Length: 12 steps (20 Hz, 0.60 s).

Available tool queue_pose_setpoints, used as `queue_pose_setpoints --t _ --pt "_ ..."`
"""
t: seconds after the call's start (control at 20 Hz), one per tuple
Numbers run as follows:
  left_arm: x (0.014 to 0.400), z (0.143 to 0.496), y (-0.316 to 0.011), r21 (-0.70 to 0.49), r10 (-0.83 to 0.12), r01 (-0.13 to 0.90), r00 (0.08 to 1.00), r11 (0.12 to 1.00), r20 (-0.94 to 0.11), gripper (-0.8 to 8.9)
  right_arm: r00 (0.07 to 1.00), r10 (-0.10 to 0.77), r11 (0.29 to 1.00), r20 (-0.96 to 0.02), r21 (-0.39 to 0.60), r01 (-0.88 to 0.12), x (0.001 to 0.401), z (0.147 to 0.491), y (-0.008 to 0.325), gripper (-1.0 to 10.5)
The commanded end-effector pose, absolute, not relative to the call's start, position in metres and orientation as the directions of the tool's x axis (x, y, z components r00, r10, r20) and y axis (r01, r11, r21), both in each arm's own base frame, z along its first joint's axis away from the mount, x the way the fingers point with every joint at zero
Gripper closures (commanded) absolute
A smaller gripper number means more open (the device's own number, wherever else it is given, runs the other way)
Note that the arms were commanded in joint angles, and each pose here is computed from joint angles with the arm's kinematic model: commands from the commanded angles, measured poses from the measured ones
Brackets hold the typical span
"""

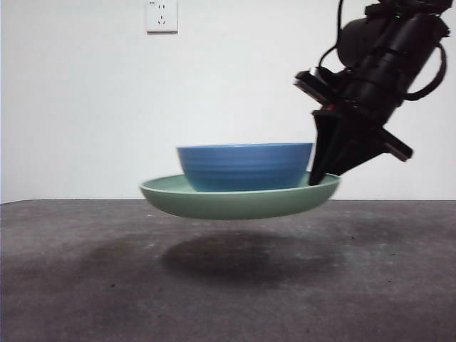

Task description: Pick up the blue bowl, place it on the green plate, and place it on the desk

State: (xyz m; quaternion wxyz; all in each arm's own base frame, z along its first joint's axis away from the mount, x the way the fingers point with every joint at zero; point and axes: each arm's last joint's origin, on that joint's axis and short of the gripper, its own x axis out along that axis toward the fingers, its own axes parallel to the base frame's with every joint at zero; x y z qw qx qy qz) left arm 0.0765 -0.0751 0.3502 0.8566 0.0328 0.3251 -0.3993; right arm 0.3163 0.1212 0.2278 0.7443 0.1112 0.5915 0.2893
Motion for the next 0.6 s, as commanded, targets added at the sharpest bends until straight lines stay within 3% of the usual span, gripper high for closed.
queue_pose_setpoints --t 0.05,0.3,0.6 --pt "0.077 0.354 -0.076 -0.200 -0.671 0.712 0.474 0.673 -0.570 2.51 0.143 0.589 0.793 -0.796 0.533 -0.295 0.320 0.229 0.137 9.4" --pt "0.077 0.354 -0.076 -0.200 -0.671 0.712 0.474 0.674 -0.570 2.51 0.131 0.606 0.778 -0.785 0.550 -0.304 0.321 0.219 0.160 9.4" --pt "0.077 0.354 -0.076 -0.200 -0.671 0.712 0.475 0.673 -0.569 2.51 0.099 0.550 0.815 -0.829 0.507 -0.281 0.328 0.190 0.169 9.4"
